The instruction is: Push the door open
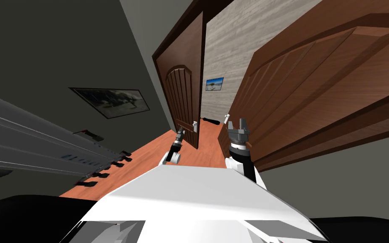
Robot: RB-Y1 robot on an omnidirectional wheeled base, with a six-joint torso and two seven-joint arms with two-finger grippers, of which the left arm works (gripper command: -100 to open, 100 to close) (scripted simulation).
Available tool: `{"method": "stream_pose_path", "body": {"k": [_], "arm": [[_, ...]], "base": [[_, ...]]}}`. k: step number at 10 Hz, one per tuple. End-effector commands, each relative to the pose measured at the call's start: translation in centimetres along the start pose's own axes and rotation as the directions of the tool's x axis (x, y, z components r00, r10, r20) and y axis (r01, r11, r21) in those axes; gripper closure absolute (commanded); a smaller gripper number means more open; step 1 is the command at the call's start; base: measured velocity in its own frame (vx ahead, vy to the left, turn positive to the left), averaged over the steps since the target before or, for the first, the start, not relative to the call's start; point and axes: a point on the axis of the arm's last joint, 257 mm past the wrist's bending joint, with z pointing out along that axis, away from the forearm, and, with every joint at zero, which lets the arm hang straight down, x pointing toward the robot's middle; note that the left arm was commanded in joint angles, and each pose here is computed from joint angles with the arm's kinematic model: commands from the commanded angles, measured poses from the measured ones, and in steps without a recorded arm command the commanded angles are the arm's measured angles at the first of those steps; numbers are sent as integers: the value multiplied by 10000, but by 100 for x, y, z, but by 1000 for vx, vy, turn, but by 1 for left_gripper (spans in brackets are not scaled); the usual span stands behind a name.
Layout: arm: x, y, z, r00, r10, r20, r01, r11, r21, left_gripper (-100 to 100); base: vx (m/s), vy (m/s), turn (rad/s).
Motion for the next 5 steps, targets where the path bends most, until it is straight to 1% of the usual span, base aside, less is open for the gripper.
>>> {"method": "stream_pose_path", "body": {"k": [1, 2, 4, 5], "arm": [[124, 195, 0, 9995, -182, -263, 171, 9990, -406, -100], [196, 301, 10, 9987, -283, -420, 256, 9977, -631, -100], [337, 486, 28, 9963, -470, -717, 395, 9939, -1031, -100], [337, 506, 21, 9963, -470, -716, 392, 9935, -1073, -100]], "base": [[79, 114, -129], [86, 114, -95], [64, 104, -144], [41, 78, -32]]}}
